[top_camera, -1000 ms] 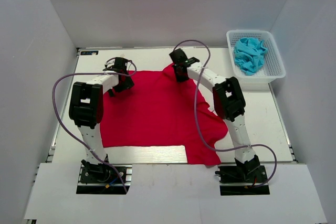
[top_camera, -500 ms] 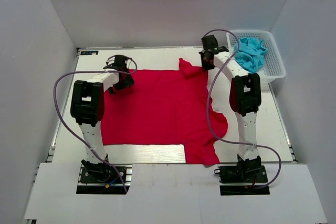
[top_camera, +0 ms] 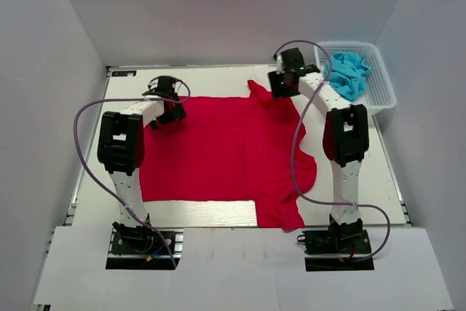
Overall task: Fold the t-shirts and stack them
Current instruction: Flatten out the tshirt
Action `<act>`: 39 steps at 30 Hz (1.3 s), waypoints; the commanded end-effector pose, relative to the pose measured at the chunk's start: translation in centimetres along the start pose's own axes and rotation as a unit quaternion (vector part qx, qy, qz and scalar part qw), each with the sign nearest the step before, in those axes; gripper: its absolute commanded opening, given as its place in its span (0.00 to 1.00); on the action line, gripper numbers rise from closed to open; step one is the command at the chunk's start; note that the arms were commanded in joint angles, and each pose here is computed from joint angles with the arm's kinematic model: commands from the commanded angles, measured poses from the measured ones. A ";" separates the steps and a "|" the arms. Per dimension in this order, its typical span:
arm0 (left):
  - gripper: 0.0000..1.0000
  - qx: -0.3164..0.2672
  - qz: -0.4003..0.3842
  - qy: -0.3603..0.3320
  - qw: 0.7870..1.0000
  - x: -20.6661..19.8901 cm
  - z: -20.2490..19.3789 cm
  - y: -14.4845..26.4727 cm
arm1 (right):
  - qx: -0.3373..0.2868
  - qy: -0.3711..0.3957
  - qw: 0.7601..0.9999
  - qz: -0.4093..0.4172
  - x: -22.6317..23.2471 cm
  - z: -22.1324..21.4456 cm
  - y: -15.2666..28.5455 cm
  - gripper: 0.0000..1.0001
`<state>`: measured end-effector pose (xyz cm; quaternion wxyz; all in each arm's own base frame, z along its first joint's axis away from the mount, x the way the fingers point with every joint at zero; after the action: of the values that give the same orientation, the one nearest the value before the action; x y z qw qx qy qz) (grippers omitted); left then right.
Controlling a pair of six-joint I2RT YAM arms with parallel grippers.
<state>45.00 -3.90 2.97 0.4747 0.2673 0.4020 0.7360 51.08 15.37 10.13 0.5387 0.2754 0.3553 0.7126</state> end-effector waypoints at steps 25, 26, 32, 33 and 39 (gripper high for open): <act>1.00 0.030 -0.014 -0.019 0.999 -0.2 -1.4 0.3 | -0.123 -0.074 0.978 -0.152 1.2 6.0 -2.9 0.00; 1.00 0.030 -0.014 -0.019 0.999 -0.2 -1.4 0.3 | -0.132 -0.087 0.974 -0.162 0.2 6.5 -2.7 0.00; 1.00 0.012 -0.023 -0.018 0.999 -0.6 -0.3 0.7 | -0.193 -0.151 0.954 -0.172 -5.2 9.7 -4.9 0.00; 1.00 0.020 -0.025 -0.019 0.999 -0.8 -0.5 0.5 | -0.205 -0.159 0.951 -0.167 -6.8 10.7 -5.0 0.09; 1.00 0.009 -0.033 -0.038 0.999 -1.6 1.0 1.3 | -0.249 -0.105 0.959 -0.088 -4.2 14.7 -0.2 0.47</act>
<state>45.08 -4.51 3.24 0.4922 0.2845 0.4038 0.7168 63.65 11.17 10.46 0.7119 0.2194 0.1983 0.6370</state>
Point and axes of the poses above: each gripper's point midway between its finger pads, its own y axis back along the fingers, its own x axis along the line the jaws close on, z = x × y, the point moved 1 cm from there along y, back along the fingers, and after that the axes turned 1 degree about -y, right-handed, at the moved point
